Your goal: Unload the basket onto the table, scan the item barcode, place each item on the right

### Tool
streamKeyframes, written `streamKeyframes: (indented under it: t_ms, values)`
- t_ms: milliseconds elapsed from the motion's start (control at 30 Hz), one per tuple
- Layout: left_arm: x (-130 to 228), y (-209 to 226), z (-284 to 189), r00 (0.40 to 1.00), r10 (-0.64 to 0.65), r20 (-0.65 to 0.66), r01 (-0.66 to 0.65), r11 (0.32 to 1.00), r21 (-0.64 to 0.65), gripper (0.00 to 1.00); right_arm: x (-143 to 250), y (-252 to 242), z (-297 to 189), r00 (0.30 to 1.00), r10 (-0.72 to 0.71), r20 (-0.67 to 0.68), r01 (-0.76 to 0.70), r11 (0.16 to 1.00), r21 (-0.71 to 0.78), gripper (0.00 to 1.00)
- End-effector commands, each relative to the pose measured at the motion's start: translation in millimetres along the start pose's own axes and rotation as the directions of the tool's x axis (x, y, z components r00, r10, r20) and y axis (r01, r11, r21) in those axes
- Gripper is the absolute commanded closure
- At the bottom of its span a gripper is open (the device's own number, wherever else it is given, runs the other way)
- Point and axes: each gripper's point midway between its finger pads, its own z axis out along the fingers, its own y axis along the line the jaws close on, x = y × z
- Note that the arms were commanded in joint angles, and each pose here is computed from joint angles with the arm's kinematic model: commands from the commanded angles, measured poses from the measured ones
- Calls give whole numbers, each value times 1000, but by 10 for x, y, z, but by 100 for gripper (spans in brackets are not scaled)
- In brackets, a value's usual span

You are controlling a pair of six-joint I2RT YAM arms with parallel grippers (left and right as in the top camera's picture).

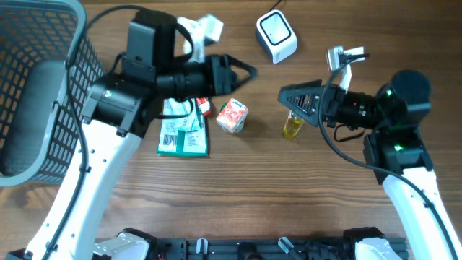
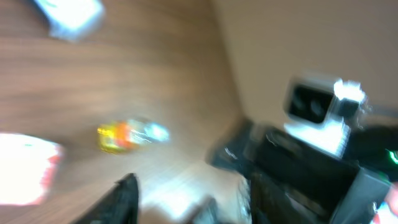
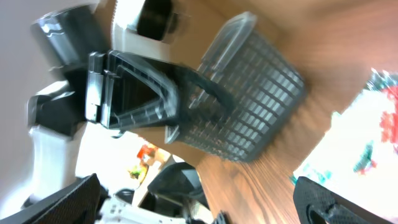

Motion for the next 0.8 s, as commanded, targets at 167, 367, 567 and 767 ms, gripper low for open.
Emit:
streamKeyframes:
  t_ms: [167, 367, 567, 767]
  values:
    - [-374, 1298, -599, 964, 6, 266, 159, 789, -593, 96, -12, -675, -197, 996, -16, 85, -16, 930, 368, 1]
    - [-349, 1683, -836, 977, 55, 205, 116, 669, -734, 96, -132, -767, -700, 994, -35, 108, -53, 698, 714, 1]
    - [-298, 1968, -699, 995, 96, 32, -33, 603, -797, 96, -75, -791, -1137, 995, -38, 87, -58, 481, 875, 1]
    - [-151, 2211, -343, 982, 82, -168, -181, 634, -752, 96, 153, -1119, -1193, 994, 107, 27, -67, 392, 918, 0]
